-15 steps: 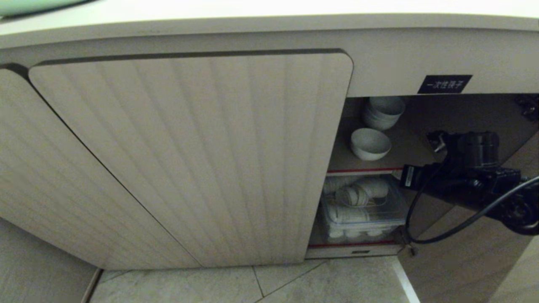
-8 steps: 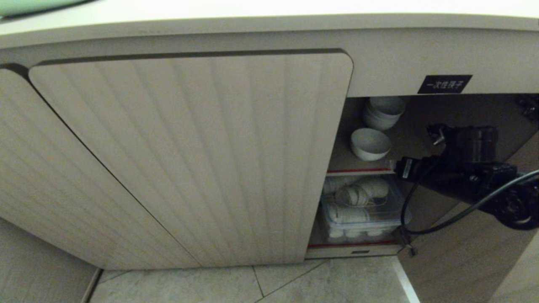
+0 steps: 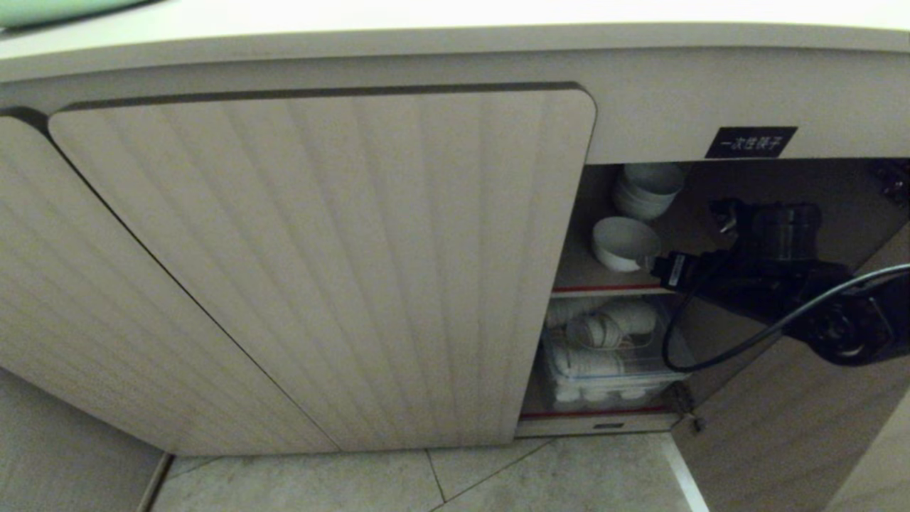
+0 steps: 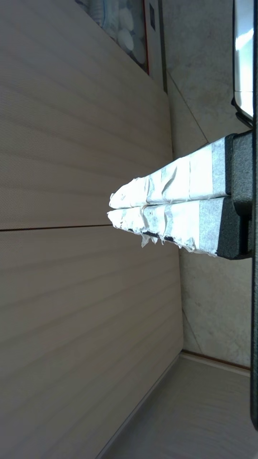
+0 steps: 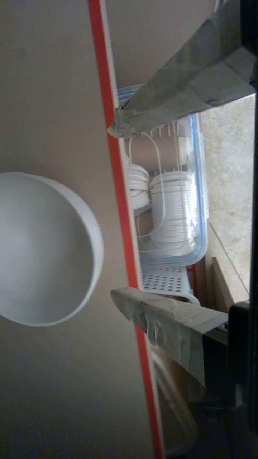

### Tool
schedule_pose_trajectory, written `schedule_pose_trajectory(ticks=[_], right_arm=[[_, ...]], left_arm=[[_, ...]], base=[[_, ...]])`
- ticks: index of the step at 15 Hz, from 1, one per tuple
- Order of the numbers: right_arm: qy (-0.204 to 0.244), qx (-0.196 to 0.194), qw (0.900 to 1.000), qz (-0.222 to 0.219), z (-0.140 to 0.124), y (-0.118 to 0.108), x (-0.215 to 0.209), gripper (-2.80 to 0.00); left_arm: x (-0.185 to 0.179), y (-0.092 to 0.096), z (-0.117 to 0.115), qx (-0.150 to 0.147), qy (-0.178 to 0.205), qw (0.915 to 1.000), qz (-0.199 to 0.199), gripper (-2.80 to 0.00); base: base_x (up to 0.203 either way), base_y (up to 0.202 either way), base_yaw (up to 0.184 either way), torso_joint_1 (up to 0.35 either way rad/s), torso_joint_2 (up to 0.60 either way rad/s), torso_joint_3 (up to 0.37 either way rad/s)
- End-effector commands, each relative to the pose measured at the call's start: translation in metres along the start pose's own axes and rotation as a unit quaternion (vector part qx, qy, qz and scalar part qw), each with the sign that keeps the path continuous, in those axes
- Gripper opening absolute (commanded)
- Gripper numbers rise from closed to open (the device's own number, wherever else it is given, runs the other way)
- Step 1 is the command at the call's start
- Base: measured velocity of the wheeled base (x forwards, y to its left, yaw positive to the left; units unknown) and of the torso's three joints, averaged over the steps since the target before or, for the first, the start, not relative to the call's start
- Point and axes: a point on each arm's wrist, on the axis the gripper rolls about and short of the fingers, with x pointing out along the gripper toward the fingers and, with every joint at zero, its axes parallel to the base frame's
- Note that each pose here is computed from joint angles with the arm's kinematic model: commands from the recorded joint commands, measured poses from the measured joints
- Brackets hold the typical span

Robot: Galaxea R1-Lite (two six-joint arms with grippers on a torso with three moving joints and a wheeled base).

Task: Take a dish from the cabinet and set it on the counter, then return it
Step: Take the bowl from the cabinet

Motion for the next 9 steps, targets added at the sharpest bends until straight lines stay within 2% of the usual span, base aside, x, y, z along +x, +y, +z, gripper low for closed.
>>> schedule_pose_trajectory(ticks=[1,6,9], right_arm=[[0.002,0.002,1.0,-0.002,-0.002,0.0,0.009,0.0],[-0.005,0.009,1.0,-0.004,0.0,0.0,0.032,0.0],[-0.013,0.038,0.999,-0.003,0.006,0.0,0.038,0.0]], left_arm=[[0.0,0.0,0.0,0.0,0.0,1.0,0.0,-2.8],[0.0,0.0,0.0,0.0,0.0,1.0,0.0,-2.8],[0.0,0.0,0.0,0.0,0.0,1.0,0.0,-2.8]], base=[[0.0,0.0,0.0,0.0,0.0,0.0],[0.0,0.0,0.0,0.0,0.0,0.0],[0.0,0.0,0.0,0.0,0.0,0.0]])
